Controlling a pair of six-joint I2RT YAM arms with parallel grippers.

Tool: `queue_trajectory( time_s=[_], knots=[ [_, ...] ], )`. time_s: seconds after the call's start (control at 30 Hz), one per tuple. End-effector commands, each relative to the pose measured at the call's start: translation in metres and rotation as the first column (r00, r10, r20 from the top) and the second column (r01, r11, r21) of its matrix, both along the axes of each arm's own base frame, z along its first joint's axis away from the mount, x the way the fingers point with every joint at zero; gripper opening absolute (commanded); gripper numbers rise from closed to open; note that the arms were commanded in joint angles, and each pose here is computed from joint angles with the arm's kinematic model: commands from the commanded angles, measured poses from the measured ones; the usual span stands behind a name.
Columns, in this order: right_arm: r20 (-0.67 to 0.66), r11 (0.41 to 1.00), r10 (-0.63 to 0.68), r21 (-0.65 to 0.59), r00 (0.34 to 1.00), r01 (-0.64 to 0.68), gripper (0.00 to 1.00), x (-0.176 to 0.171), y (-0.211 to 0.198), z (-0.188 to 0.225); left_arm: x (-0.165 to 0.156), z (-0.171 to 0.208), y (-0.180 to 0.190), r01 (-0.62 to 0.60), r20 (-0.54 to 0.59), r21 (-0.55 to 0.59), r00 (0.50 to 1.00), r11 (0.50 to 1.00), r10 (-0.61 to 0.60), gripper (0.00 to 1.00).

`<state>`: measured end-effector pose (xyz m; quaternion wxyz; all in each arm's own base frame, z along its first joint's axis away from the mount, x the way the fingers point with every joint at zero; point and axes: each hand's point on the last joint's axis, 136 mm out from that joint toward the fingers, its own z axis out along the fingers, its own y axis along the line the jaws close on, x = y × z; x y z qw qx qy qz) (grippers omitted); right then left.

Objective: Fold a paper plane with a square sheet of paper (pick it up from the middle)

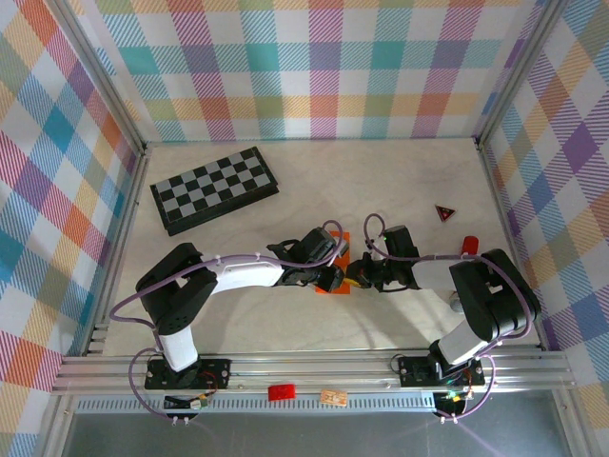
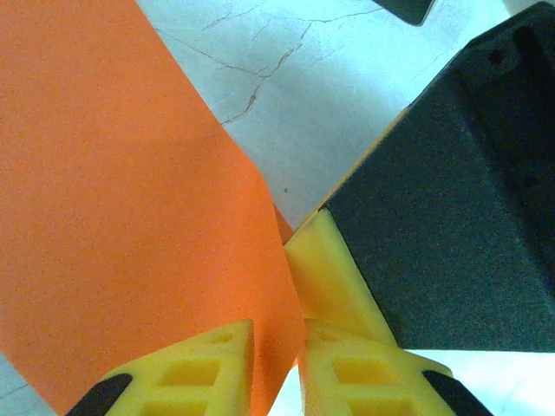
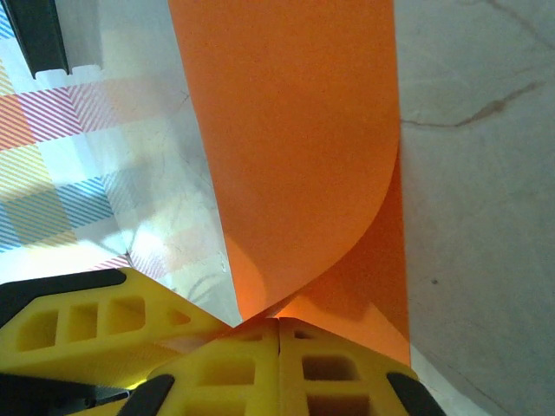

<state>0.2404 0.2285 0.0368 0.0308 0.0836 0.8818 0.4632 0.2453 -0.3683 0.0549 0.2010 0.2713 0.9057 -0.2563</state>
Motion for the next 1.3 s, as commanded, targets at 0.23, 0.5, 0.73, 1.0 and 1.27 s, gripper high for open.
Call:
queue_trajectory(
  time_s=[0.23,0.5,0.73,1.0,1.27],
  knots=[
    [0.028,1.0,0.016,0.005,0.999,-0.016,0.06,0.0059,0.0039,0.0061,0.008,0.0092,-0.005,0.013,0.031,-0.021,0.999,1.0,-0.012,0.2],
    [0.027,1.0,0.017,0.002,0.999,-0.017,0.06,0.0059,0.0034,0.0057,0.008,0.0101,-0.0056,0.029,0.036,-0.014,0.999,0.999,-0.028,0.2],
    [0.029,1.0,0.019,0.001,0.999,-0.019,0.06,0.0058,0.0038,0.0059,0.0074,0.0101,-0.0051,0.046,0.038,0.004,0.998,0.999,-0.046,0.19],
    [0.028,1.0,0.019,0.004,0.999,-0.019,0.06,0.0066,0.0041,0.0069,0.0049,0.0033,-0.0043,0.06,0.019,0.025,0.998,0.998,-0.06,0.18],
    [0.032,1.0,0.02,0.005,0.999,-0.02,0.06,0.0076,0.0047,0.0088,0.0062,0.0025,-0.0039,0.064,0.023,0.039,0.998,0.997,-0.065,0.19]
  ],
)
